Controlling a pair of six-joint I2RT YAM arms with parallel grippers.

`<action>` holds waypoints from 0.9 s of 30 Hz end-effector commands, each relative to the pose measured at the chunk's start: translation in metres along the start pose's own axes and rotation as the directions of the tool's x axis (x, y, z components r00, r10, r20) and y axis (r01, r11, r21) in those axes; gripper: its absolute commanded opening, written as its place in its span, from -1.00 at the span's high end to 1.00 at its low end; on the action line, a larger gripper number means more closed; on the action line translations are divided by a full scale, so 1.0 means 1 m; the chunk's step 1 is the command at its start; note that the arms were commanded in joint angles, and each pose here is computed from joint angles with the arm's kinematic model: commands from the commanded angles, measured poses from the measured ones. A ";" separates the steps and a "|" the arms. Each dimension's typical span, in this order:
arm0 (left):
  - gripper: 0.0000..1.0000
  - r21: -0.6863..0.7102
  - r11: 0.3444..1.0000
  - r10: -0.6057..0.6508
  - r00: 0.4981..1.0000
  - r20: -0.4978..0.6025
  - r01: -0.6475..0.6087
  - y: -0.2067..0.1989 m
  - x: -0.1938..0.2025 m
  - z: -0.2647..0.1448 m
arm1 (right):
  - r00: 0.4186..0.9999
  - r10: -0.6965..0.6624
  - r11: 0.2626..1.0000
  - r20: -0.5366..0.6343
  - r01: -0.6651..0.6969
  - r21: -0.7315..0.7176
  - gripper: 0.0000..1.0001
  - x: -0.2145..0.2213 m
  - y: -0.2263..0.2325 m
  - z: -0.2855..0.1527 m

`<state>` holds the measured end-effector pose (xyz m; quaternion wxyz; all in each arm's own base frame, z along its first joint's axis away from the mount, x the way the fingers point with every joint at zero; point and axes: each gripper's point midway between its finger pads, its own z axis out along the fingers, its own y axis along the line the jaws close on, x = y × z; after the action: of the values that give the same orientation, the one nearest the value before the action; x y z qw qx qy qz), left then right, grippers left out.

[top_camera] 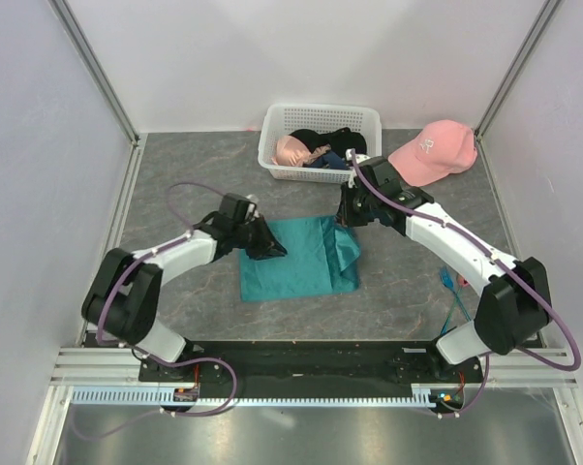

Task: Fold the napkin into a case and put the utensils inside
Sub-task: Fold the rectangle-folded napkin at the center of the board.

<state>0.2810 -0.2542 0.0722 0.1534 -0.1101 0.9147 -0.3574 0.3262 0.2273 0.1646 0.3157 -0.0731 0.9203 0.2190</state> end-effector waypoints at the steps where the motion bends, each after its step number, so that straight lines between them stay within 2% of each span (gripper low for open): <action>1: 0.69 -0.100 0.995 -0.014 0.998 0.069 0.021 0.049 -0.011 -0.026 | 0.999 -0.019 0.999 0.029 0.020 -0.040 1.00 -0.016 0.028 0.003; 6: 0.71 -0.194 0.980 -0.022 0.992 0.122 0.046 0.081 -0.015 -0.044 | 0.999 -0.047 0.995 0.005 0.048 -0.090 1.00 -0.011 0.068 0.019; 14: 0.78 -0.253 0.966 -0.015 0.987 0.158 0.055 0.102 -0.003 -0.055 | 0.996 -0.086 0.983 -0.035 0.079 -0.167 1.00 0.003 0.124 0.043; 27: 0.85 -0.301 0.945 -0.077 0.981 0.180 0.129 0.129 0.016 -0.054 | 0.995 -0.030 0.976 -0.097 0.009 -0.216 1.00 0.018 0.159 0.085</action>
<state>0.2312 -0.1399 0.0169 0.1656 -0.1979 0.9419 -0.2152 0.3036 0.3843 0.1326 0.2472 -0.1444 0.9183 0.2735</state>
